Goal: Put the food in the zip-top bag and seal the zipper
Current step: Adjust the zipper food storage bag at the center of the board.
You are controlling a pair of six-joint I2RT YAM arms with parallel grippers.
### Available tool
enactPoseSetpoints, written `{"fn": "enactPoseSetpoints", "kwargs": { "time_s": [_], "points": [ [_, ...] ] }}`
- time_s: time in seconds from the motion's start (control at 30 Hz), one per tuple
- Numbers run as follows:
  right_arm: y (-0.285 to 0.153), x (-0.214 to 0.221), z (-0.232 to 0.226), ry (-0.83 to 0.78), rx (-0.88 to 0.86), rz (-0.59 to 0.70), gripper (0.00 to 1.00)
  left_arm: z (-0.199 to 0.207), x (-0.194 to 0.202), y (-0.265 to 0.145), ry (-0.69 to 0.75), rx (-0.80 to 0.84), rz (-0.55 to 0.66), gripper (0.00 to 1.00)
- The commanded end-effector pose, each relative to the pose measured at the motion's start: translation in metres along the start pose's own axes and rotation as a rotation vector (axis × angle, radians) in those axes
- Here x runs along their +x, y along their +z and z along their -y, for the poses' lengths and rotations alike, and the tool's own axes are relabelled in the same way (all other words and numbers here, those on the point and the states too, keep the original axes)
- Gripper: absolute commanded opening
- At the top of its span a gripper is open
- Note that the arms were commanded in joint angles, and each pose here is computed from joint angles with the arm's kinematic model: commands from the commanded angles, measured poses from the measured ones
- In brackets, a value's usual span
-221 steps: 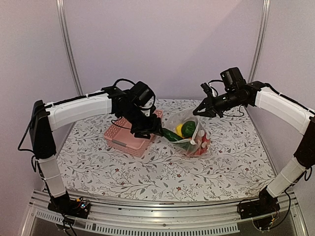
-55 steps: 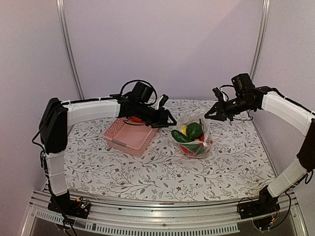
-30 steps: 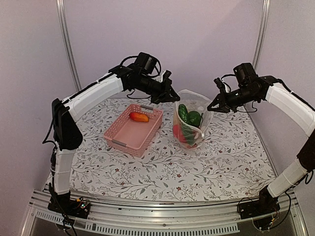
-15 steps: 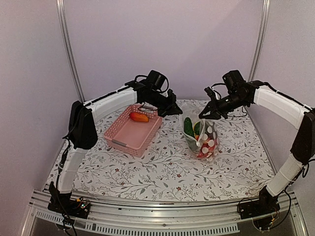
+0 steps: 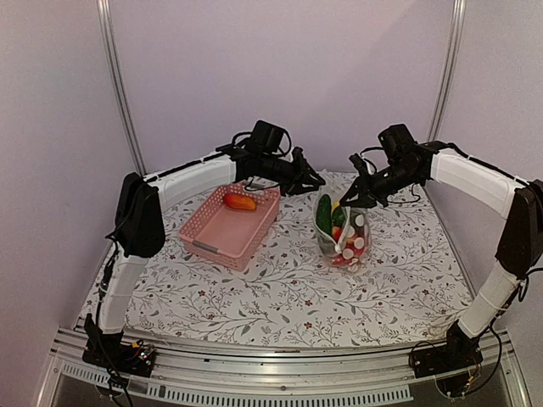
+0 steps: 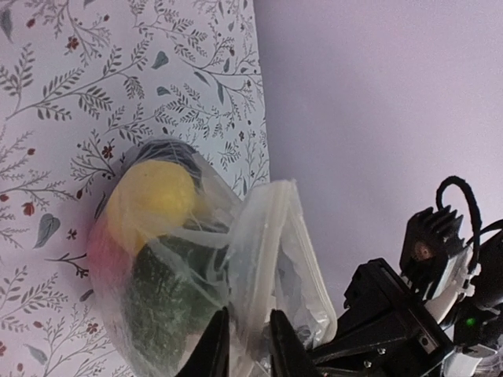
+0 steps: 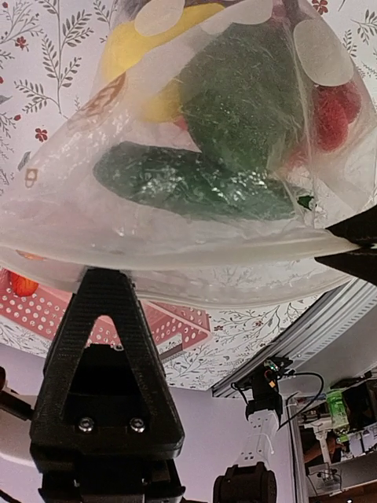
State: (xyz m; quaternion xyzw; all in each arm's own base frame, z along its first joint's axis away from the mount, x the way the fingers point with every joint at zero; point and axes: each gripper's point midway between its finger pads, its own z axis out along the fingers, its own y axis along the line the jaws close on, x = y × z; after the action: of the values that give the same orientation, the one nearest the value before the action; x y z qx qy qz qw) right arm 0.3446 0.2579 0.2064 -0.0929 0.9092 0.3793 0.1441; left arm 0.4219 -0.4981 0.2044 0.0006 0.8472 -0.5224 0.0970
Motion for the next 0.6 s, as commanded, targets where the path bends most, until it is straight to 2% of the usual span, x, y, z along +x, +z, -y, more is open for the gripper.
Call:
{"fn": "enactPoseSetpoints", "kwargs": {
  "time_s": [0.0, 0.1, 0.27, 0.33, 0.4, 0.57],
  "points": [
    [-0.022, -0.021, -0.022, -0.049, -0.002, 0.084, 0.0, 0.02, -0.017, -0.034, 0.106, 0.038, 0.032, 0.26],
    [-0.033, -0.029, -0.019, -0.038, 0.005, 0.12, 0.0, 0.024, -0.021, -0.054, 0.17, 0.037, 0.05, 0.34],
    [-0.043, -0.036, -0.006, -0.003, 0.012, 0.148, 0.0, 0.034, -0.039, -0.101, 0.302, -0.029, 0.146, 0.64],
    [-0.045, -0.039, -0.003, 0.002, 0.015, 0.154, 0.0, 0.03, -0.052, -0.126, 0.333, -0.082, 0.198, 0.69],
    [-0.045, -0.039, -0.002, 0.006, 0.015, 0.154, 0.0, 0.008, -0.065, -0.148, 0.328, -0.175, 0.244, 0.7],
    [-0.043, -0.04, -0.002, 0.013, 0.006, 0.15, 0.0, -0.091, -0.081, -0.192, 0.156, -0.536, 0.306, 0.7]
  ]
}}
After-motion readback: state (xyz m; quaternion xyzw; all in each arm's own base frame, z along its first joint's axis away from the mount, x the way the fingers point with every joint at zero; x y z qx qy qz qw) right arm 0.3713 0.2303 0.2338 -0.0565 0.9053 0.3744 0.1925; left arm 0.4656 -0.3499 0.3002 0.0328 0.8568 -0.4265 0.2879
